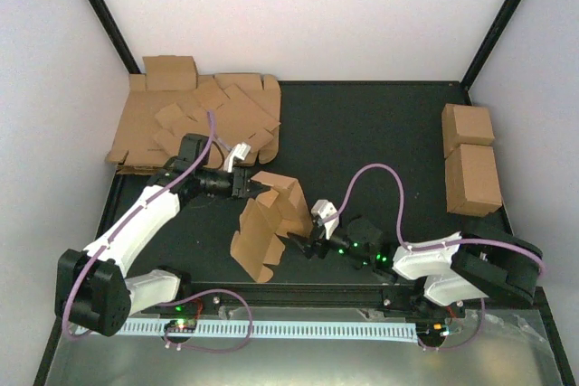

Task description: Fold the paper box

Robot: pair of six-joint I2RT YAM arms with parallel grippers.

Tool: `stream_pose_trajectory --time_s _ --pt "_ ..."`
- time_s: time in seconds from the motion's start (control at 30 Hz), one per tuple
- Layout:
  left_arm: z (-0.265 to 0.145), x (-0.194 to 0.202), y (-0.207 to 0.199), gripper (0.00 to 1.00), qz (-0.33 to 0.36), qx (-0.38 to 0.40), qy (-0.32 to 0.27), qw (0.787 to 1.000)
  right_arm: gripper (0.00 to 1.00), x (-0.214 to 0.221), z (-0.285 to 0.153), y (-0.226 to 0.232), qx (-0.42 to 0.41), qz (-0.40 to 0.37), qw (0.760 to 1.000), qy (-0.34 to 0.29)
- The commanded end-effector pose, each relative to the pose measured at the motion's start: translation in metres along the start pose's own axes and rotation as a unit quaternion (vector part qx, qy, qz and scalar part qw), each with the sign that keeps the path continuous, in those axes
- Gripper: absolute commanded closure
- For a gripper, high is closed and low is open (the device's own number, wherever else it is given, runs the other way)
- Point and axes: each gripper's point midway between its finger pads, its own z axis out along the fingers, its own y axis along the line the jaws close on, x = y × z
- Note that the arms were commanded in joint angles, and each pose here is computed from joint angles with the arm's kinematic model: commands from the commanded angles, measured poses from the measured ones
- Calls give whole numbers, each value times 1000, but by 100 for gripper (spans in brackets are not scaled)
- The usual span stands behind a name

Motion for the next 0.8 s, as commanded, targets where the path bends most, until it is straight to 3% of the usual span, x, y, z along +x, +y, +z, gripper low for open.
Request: stream_pose_trajectory --time_s 0.0,0.23,0.77 --pt "2 -3 -5 76 33 -12 -1 999 6 -11 0 -6 16 -3 1000 -25" --pt "6 1 0 75 47 -33 -2 998 1 3 -3 -10 25 4 1000 -9" --pt "13 5 1 75 68 -57 0 996 1 -3 -26 -17 46 14 999 -21"
